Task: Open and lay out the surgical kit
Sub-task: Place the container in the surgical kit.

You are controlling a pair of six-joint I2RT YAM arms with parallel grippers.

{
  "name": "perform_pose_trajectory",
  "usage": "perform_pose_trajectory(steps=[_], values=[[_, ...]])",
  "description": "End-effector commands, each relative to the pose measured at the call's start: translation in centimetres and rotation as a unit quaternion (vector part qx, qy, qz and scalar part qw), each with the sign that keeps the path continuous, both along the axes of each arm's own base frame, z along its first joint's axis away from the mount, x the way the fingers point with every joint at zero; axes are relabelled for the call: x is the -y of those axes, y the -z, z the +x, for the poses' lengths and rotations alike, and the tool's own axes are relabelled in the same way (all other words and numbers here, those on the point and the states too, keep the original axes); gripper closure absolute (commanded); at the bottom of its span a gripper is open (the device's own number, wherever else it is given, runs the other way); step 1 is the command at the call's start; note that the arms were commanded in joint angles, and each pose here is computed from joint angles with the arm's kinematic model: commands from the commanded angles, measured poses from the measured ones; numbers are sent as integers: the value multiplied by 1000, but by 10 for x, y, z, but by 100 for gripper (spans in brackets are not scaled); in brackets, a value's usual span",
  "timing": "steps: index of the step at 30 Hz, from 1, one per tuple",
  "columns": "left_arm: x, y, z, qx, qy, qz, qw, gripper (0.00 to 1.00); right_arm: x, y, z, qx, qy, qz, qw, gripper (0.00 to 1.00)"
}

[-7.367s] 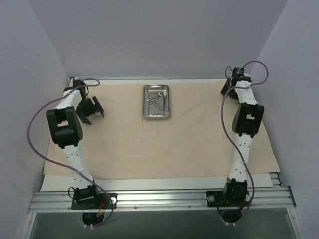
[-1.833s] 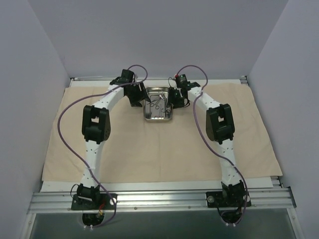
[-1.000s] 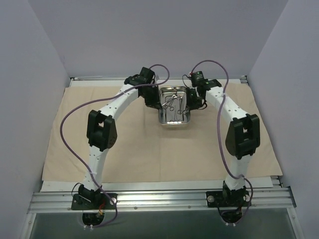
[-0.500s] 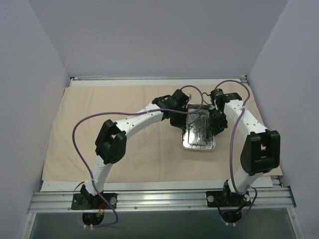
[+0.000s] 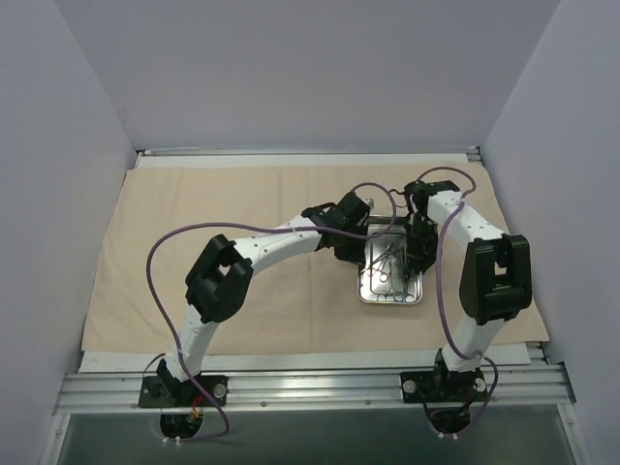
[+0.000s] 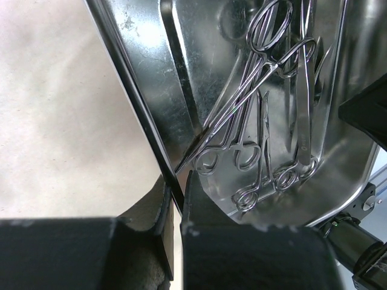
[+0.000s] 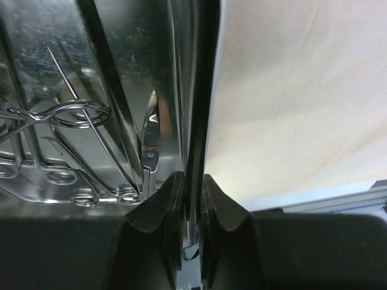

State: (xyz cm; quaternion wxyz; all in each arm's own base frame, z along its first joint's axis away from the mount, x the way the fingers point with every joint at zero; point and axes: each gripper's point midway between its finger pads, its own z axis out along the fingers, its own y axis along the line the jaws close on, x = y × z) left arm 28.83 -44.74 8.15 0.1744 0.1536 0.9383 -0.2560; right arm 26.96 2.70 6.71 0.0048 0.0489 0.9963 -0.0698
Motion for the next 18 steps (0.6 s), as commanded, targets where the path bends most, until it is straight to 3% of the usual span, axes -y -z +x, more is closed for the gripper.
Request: perform_pose_trajectory(steps=[1,4,10,15,18], values=[[7,-28,-129,-82,231,-25,969,98,27,-14,69,135,8,-63,989,100],[2,-18,-133,-95,229,-17,969,97,24,-9,69,126,6,-55,990,100],[0,-13,-138,-112,231,-18,966,80,26,0,65,106,3,-60,993,98],[-3,-10,-139,-122,231,-20,965,69,24,6,63,98,5,-55,994,85],[-7,-12,-133,-116,220,-23,968,59,24,6,64,100,7,-54,993,69]])
